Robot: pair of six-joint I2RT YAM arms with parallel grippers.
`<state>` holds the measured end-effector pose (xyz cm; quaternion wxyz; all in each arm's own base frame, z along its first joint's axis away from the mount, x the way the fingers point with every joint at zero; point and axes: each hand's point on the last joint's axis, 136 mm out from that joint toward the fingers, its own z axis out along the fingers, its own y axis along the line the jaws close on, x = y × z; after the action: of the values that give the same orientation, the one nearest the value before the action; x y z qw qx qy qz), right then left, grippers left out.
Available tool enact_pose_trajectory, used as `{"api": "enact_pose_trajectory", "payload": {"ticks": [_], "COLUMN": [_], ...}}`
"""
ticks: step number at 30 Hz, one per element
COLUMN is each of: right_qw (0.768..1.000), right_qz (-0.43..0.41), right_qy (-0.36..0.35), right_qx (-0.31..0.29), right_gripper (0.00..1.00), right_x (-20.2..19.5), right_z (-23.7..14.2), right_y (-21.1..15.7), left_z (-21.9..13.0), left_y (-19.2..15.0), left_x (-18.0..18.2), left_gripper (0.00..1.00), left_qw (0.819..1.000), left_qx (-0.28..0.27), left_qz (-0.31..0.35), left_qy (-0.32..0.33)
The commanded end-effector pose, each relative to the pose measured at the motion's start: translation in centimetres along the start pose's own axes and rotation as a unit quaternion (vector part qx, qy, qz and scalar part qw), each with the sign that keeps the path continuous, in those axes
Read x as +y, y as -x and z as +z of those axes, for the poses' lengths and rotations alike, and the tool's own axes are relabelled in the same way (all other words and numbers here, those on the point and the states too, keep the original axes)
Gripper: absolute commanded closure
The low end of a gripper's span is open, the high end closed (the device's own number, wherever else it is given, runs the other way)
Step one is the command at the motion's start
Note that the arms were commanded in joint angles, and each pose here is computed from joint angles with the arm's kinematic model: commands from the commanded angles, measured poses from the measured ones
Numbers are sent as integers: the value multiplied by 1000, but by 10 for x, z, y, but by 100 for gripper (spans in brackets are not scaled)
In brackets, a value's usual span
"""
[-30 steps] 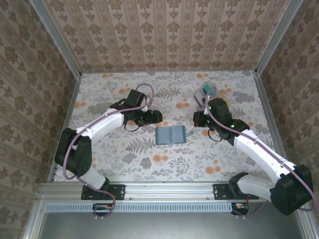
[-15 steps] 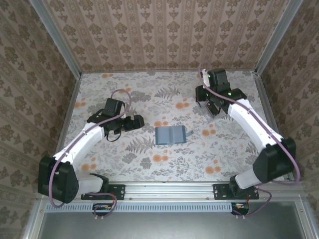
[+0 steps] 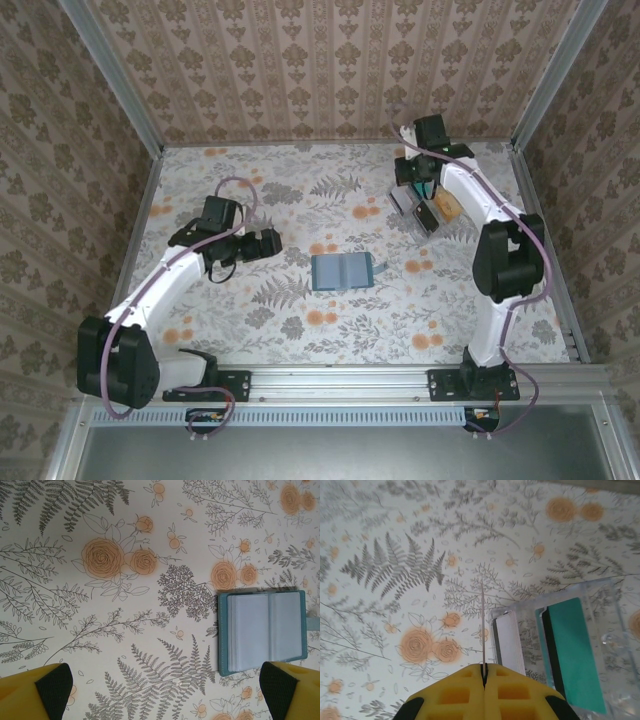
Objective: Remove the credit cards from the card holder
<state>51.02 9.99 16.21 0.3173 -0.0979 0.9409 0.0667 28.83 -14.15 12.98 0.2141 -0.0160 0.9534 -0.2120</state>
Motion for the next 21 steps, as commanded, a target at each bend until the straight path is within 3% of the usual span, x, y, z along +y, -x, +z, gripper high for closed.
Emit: {"api": "enact_pose_trajectory", "payload": {"ticks": [1, 21], "right_qw": [999, 990], "right_qz": [-29, -71], "right_qy": [10, -52], "right_qx": [40, 113], "right_gripper": [99, 97], "right_x": [2, -27], "right_z": [15, 60], "right_y": [-15, -47], "left_z": [7, 21], "left_y": [-8, -14], "left_x": [5, 9], "left_gripper": [0, 0], "left_qw": [1000, 999], "left_qx": [18, 37], "left_qz": [0, -18], "left_qy": [0, 2]}}
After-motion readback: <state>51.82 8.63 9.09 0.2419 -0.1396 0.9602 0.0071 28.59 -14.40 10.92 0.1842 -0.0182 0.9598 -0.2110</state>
